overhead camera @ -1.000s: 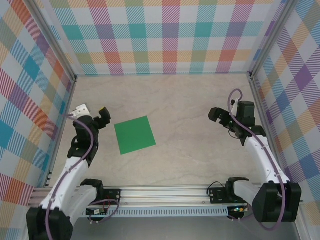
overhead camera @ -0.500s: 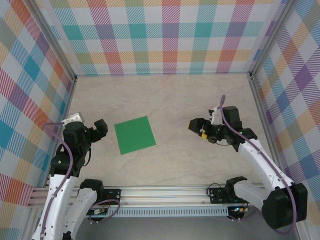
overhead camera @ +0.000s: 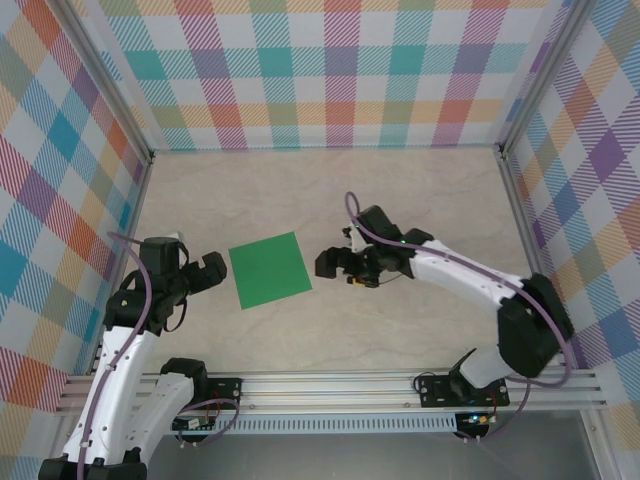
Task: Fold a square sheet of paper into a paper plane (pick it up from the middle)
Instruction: Move the square sheet of paper to the center of the table.
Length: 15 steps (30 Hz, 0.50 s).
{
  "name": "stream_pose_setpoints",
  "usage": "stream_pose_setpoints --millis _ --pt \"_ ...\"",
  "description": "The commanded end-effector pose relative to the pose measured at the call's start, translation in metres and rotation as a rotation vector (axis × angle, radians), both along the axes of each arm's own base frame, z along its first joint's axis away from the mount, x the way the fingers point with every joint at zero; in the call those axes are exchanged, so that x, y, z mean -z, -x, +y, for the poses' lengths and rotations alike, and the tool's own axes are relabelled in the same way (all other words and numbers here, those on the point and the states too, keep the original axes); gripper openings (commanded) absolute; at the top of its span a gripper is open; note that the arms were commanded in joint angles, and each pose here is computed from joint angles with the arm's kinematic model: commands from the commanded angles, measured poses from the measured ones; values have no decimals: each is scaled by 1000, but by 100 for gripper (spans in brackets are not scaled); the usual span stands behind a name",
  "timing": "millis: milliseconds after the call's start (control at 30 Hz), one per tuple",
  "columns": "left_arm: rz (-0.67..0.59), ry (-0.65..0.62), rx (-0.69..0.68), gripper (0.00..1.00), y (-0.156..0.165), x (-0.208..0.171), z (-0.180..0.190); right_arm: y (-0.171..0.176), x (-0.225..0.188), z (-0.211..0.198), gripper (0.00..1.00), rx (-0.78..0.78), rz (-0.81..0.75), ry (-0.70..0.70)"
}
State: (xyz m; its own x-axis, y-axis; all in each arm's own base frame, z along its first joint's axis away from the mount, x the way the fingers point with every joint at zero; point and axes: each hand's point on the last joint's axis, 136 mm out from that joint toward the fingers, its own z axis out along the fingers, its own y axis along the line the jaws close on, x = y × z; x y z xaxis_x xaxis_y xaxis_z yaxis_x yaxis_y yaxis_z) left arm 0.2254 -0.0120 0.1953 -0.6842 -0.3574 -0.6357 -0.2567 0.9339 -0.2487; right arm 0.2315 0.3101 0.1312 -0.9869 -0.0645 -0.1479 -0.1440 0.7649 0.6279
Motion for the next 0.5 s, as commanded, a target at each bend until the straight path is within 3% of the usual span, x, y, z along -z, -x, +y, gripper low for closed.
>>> stream_pose_setpoints --millis 0,467 --pt "13 -13 0 100 6 4 3 -9 8 29 96 -24 1 62" --pt "11 -24 6 100 4 8 4 -64 40 122 86 -79 61 66"
